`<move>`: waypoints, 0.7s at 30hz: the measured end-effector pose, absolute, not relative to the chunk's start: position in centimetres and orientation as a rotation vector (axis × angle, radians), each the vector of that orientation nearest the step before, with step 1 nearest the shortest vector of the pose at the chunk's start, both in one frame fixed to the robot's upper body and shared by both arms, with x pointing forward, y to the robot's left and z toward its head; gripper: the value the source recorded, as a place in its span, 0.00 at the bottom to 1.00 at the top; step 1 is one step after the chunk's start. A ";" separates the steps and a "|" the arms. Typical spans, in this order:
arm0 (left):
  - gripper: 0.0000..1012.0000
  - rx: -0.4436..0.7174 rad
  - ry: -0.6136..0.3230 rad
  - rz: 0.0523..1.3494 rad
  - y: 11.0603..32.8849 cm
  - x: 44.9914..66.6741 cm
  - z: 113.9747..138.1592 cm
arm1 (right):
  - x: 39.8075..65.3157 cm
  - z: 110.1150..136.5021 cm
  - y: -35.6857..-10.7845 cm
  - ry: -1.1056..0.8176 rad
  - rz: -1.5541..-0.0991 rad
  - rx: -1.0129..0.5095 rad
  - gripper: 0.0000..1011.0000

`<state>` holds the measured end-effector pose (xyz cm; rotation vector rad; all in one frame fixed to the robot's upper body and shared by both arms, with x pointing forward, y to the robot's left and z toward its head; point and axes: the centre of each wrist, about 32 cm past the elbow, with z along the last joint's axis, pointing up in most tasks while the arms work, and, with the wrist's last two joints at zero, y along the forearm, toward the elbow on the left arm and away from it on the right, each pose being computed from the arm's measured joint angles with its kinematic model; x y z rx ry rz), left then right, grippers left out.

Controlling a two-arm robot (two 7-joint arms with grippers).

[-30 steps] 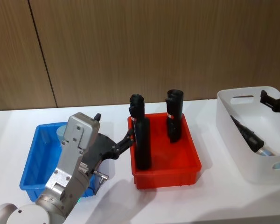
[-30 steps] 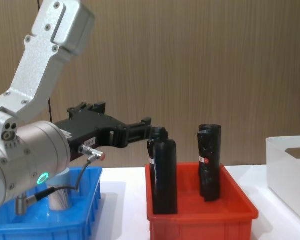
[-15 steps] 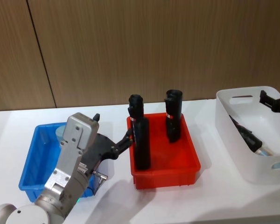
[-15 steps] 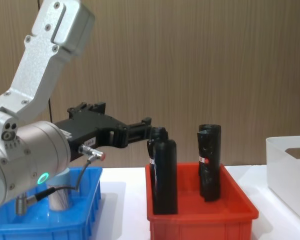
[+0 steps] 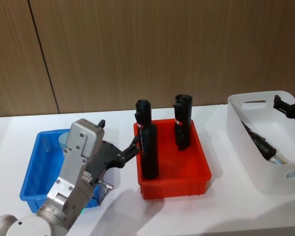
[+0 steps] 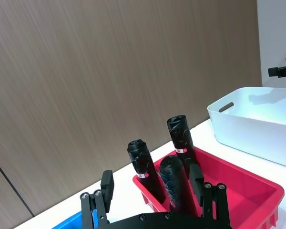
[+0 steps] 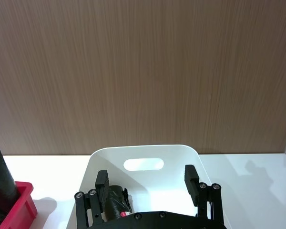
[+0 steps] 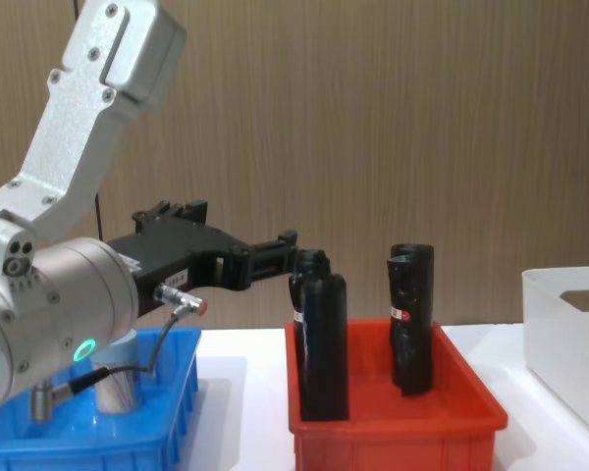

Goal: Pick the cotton swabs from the blue box and place them into the white box.

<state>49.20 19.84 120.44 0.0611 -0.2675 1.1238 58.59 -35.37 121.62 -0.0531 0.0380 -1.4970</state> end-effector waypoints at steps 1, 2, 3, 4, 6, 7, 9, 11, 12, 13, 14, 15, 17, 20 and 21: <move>0.99 0.061 -0.268 1.124 19.8 49.2 120.4 | 58.6 121.6 -35.4 0.038 -1.497 -0.053 0.99; 0.99 0.061 -0.268 1.124 19.8 49.2 120.4 | 58.6 121.6 -35.4 0.038 -1.497 -0.053 0.99; 0.99 0.061 -0.268 1.124 19.8 49.2 120.4 | 58.6 121.6 -35.4 0.038 -1.497 -0.053 0.99; 0.99 0.061 -0.268 1.124 19.8 49.2 120.4 | 58.6 121.6 -35.4 0.038 -1.497 -0.053 0.99; 0.99 0.061 -0.268 1.124 19.8 49.2 120.4 | 58.6 121.6 -35.4 0.038 -1.497 -0.053 0.99; 0.99 0.061 -0.268 1.124 19.8 49.2 120.4 | 58.6 121.6 -35.4 0.038 -1.497 -0.053 0.99; 0.99 0.061 -0.268 1.124 19.8 49.2 120.4 | 58.6 121.6 -35.4 0.038 -1.497 -0.053 0.99; 0.99 0.061 -0.267 1.124 19.8 49.2 120.4 | 58.6 121.6 -35.4 0.038 -1.497 -0.054 0.99; 0.99 0.061 -0.268 1.124 19.8 49.2 120.4 | 58.6 121.6 -35.4 0.038 -1.497 -0.054 0.99; 0.99 0.061 -0.268 1.124 19.8 49.2 120.4 | 58.6 121.6 -35.4 0.038 -1.497 -0.054 0.99; 0.99 0.061 -0.268 1.124 19.8 49.2 120.4 | 58.6 121.6 -35.4 0.038 -1.497 -0.054 0.99; 0.99 0.061 -0.268 1.124 19.8 49.2 120.4 | 58.6 121.6 -35.4 0.038 -1.497 -0.054 0.99; 0.99 0.061 -0.268 1.124 19.8 49.2 120.4 | 58.6 121.6 -35.4 0.038 -1.497 -0.054 0.99; 0.99 0.061 -0.268 1.124 19.8 49.2 120.4 | 58.6 121.6 -35.4 0.038 -1.497 -0.054 0.99; 0.99 0.061 -0.268 1.124 19.8 49.2 120.4 | 58.6 121.6 -35.4 0.038 -1.497 -0.054 0.99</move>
